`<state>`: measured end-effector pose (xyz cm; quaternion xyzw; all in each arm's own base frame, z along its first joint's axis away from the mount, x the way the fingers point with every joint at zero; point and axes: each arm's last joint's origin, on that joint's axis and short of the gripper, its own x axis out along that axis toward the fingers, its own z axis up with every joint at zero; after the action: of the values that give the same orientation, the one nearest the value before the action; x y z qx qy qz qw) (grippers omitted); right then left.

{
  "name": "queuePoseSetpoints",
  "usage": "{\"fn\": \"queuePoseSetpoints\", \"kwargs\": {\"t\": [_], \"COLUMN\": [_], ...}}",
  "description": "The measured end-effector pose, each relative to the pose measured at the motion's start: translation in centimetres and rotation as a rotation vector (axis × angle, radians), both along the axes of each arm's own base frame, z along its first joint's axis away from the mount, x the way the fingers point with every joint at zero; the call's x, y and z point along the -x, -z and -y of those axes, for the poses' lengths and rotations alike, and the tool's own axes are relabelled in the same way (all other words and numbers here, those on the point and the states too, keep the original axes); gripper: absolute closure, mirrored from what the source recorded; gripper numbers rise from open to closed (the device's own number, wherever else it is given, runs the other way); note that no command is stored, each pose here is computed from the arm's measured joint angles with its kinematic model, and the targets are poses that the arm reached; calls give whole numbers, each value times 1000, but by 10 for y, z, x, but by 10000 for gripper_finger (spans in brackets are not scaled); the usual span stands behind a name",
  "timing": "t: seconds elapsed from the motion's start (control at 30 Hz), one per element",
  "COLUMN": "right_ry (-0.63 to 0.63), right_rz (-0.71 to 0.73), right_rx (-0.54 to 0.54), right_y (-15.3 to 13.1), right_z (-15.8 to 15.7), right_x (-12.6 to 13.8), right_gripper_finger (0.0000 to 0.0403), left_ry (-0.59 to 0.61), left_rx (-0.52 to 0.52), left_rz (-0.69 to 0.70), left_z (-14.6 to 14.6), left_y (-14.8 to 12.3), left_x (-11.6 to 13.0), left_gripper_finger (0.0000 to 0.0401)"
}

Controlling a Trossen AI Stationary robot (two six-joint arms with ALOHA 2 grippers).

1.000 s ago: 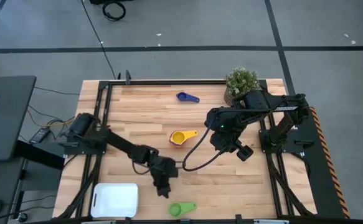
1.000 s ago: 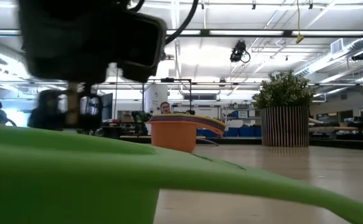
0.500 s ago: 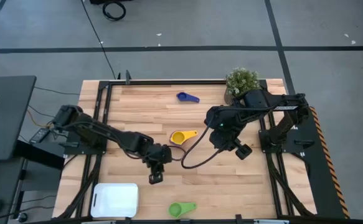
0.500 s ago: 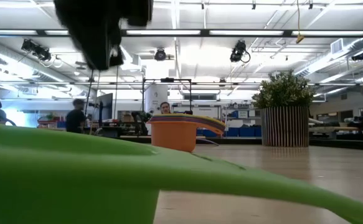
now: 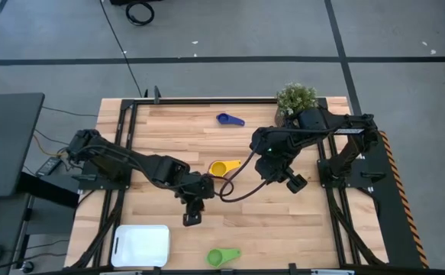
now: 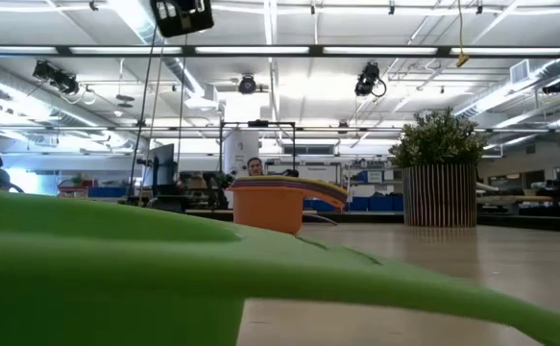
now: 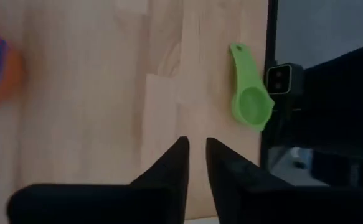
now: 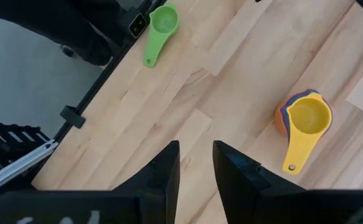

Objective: Nest measuring cups in basket
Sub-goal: Stack the green measuring cup into the yellow measuring cup

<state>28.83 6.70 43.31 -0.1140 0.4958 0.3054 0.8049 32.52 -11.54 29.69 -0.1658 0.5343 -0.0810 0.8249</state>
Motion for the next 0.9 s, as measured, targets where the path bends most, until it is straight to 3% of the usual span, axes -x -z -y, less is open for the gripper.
{"fn": "queuePoseSetpoints", "kwargs": {"t": [0.33, 0.5, 0.9], "right_ry": [-21, -32, -34], "right_rz": [1, 1, 0], "right_rx": [-1, -1, -2], "right_y": [0, 0, 0], "right_z": [-6, -8, -9], "right_x": [1, 2, 2], "right_gripper_finger": [300, 300, 300], "left_ry": [-62, -68, -36], "left_rx": [127, 164, 191], "left_rz": [-70, -141, -136], "left_z": [28, 49, 87], "left_y": [27, 49, 91], "left_x": [-17, -22, -36], "left_gripper_finger": [268, 265, 266]}}
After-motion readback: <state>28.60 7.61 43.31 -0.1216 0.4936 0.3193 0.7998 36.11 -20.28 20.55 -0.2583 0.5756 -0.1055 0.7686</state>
